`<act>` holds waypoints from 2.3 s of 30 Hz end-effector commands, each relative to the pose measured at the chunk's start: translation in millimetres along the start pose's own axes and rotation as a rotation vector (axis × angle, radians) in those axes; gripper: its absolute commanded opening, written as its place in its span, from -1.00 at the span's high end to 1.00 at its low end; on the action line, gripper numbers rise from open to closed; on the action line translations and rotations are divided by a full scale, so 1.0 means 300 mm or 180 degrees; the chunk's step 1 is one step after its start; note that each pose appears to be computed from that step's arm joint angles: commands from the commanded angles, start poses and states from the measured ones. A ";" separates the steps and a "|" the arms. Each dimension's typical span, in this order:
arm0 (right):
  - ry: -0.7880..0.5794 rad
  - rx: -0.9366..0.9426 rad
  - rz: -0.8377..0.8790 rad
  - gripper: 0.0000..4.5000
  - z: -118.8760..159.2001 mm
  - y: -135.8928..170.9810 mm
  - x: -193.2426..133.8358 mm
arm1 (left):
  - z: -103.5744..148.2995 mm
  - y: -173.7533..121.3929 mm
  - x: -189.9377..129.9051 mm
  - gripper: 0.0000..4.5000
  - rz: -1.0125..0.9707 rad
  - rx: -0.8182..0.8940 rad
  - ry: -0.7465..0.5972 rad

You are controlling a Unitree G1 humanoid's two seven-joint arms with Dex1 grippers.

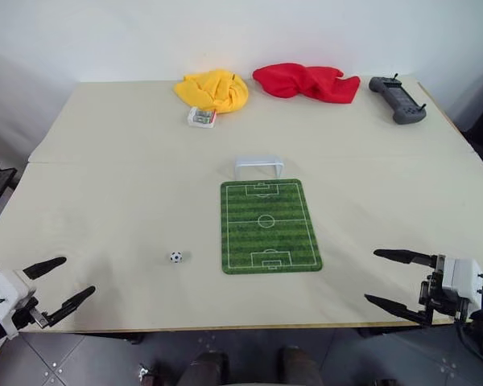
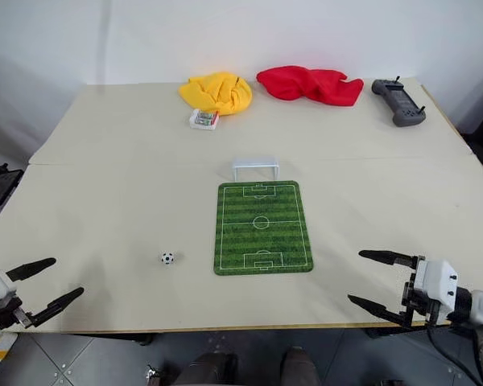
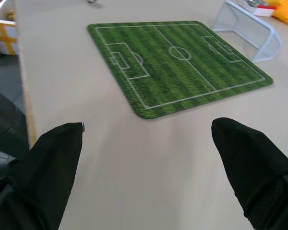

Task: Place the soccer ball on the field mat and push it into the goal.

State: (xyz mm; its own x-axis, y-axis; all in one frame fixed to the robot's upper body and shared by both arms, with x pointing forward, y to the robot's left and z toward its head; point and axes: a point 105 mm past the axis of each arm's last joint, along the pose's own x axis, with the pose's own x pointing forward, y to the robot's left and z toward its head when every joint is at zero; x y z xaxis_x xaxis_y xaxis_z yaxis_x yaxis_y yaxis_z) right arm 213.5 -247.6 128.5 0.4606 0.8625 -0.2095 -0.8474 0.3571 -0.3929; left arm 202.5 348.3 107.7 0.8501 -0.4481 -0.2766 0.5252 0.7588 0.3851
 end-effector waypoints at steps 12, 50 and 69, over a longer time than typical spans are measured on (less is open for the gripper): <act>-0.1798 0.0020 0.0222 -1.00 0.243 0.043 0.173 | 0.087 -0.013 0.107 -0.98 -0.0534 -0.0299 -0.0483; -0.0959 -0.0046 -0.0124 -1.00 0.119 0.046 0.041 | 0.307 -0.408 0.505 0.62 -0.2132 -0.0126 -0.1166; -0.0605 0.0124 -0.0002 -1.00 0.192 0.081 0.021 | 0.568 -0.740 0.786 0.62 -0.2397 0.0530 -0.1176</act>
State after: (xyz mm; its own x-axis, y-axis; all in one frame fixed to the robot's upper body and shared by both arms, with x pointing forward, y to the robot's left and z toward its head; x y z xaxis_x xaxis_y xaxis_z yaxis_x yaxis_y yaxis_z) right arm 182.7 -216.2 161.8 0.3993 0.9151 -0.0559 -0.8708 0.3595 -0.3353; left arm 291.7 -5.5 103.3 0.2046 -0.9515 -0.2298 0.9401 0.1256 0.3169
